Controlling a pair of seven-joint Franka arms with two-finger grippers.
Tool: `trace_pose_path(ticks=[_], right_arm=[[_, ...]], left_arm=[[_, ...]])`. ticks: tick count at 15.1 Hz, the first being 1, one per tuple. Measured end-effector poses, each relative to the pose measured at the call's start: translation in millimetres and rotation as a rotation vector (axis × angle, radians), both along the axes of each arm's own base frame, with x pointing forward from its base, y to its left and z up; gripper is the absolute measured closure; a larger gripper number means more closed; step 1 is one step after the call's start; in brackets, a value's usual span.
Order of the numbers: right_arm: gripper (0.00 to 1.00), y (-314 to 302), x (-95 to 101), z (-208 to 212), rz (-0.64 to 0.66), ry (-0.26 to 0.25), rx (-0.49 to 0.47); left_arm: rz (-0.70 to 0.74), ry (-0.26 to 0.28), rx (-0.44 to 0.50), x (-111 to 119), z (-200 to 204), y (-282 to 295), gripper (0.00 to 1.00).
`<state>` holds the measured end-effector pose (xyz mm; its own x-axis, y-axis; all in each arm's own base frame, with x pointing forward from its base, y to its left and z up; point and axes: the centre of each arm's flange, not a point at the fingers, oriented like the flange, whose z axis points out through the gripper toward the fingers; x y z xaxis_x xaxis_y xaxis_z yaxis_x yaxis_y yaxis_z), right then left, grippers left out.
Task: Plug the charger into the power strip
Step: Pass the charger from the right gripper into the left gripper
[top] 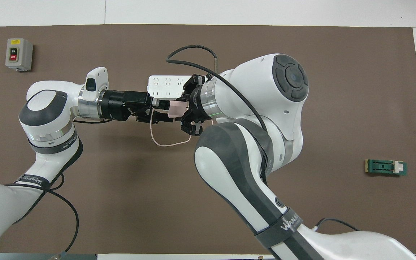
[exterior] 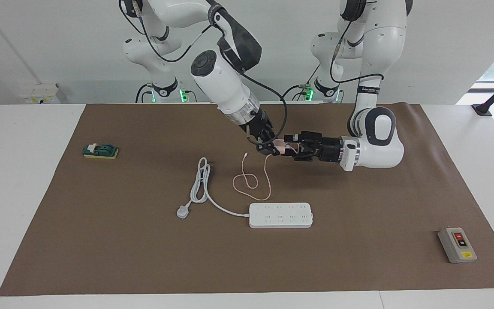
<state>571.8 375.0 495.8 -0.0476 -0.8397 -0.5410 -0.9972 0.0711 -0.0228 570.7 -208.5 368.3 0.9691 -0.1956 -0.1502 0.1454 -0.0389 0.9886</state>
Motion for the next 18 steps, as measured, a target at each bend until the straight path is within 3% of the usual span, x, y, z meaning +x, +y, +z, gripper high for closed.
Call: trace_pose_path(ticks=[4,6,8,11,18], right_arm=[[0.53,0.0,0.0,0.1,0.0,0.0,0.0],[0.53,0.0,0.0,0.1,0.0,0.0,0.0],[0.53,0.0,0.0,0.1,0.0,0.0,0.0],[0.53,-0.6,0.0,-1.3,-0.002,0.003,-0.002],[0.53,-0.9,0.1,-1.7,-0.002,0.003,-0.002]], left_arm=[[0.011,-0.029,-0.013,1.0,1.7,0.2,0.09],[0.011,-0.075,-0.022,0.7,1.1,0.2,0.27],[0.01,-0.094,-0.026,0.0,0.1,0.0,0.31],[0.012,-0.117,-0.031,-0.4,0.2,-0.2,0.66],[0.019,-0.147,-0.031,-1.4,0.7,-0.4,0.68]])
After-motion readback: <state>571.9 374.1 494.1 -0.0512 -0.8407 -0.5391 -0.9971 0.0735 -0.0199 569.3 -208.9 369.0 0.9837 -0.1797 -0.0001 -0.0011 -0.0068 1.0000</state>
